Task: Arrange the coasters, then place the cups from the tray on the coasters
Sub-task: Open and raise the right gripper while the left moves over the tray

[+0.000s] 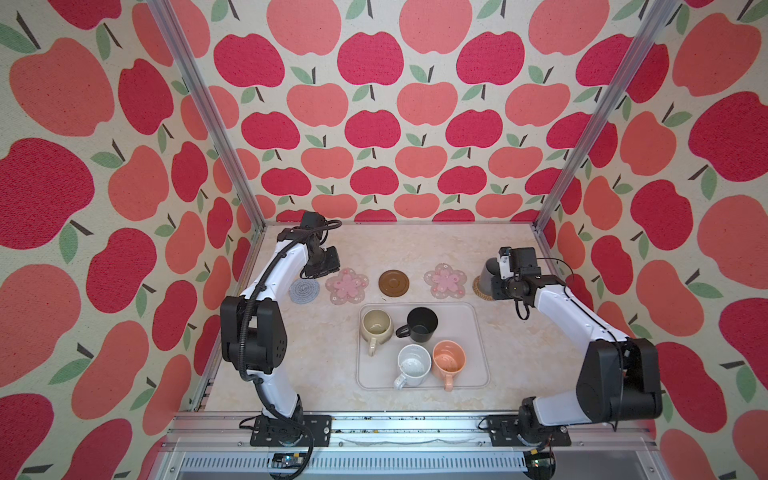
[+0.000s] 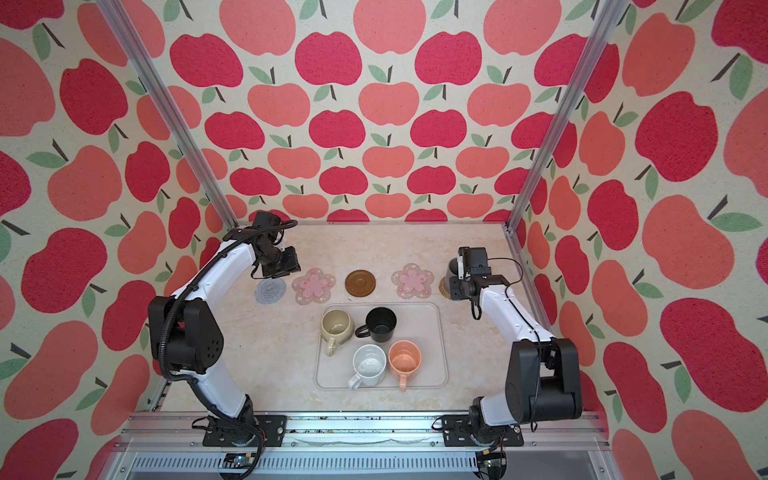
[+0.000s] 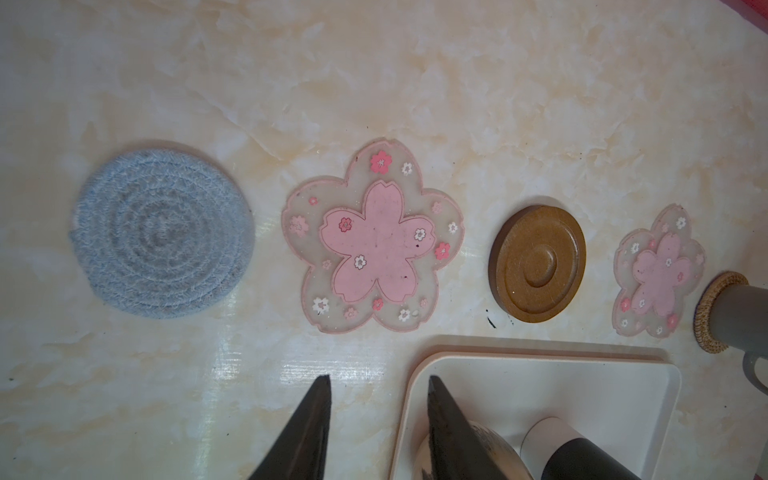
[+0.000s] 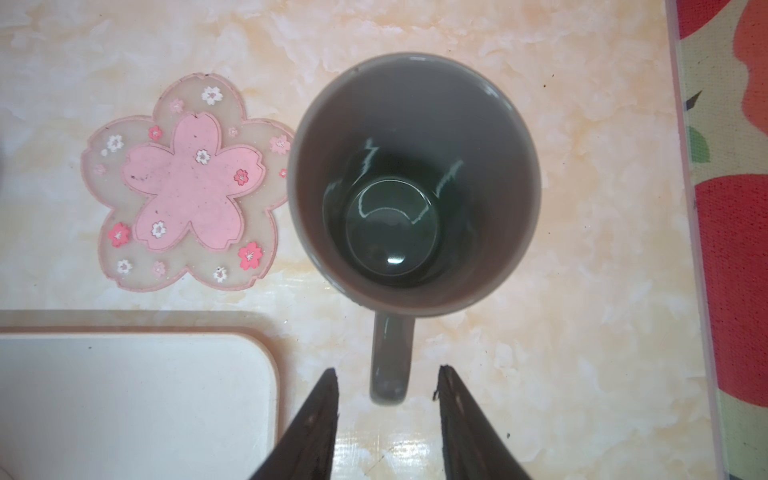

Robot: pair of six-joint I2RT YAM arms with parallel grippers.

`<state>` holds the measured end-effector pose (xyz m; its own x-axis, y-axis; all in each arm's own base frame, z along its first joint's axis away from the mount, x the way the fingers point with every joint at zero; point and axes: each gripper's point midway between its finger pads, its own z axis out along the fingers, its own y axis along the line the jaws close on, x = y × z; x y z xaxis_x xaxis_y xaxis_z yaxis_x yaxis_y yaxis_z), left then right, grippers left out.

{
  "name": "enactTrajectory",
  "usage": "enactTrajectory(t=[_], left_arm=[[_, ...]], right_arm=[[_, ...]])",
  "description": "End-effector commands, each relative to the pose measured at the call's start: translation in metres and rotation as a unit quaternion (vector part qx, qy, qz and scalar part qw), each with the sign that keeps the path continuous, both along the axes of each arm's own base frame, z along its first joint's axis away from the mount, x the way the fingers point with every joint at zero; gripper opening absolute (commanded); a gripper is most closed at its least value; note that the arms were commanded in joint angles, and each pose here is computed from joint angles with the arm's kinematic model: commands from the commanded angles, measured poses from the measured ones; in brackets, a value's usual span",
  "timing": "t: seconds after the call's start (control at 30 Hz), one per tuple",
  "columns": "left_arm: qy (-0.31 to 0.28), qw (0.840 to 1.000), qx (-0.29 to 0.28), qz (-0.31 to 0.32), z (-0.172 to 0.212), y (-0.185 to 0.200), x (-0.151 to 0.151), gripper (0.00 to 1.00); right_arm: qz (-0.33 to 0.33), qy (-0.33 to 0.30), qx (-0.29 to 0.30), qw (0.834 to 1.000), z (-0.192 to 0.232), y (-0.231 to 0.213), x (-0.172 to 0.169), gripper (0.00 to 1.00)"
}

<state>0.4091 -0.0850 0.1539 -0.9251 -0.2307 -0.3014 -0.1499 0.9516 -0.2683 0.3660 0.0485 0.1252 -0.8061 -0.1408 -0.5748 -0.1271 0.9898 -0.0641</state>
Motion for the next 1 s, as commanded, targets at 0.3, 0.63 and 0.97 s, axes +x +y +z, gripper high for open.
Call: enactTrajectory(t=[0.3, 0.63, 0.97], left_arm=[[-0.003, 1.0, 0.014, -0.014, 0.012, 0.005, -0.033, 0.42], [-0.002, 0.999, 0.024, -0.023, 0.015, 0.007, -0.063, 0.42], [0.008, 0.997, 0.05, -0.05, 0.009, -0.004, -0.105, 0.42]], right_arm=[[-0.064, -0.022, 0.026, 0.997, 0.042, -0.007, -0.022, 0.44], [-0.092, -0.025, 0.067, 0.993, 0.048, -0.002, -0.045, 0.45], [-0.068, -0.02, 0.059, 0.996, 0.059, 0.005, -0.073, 0.46]])
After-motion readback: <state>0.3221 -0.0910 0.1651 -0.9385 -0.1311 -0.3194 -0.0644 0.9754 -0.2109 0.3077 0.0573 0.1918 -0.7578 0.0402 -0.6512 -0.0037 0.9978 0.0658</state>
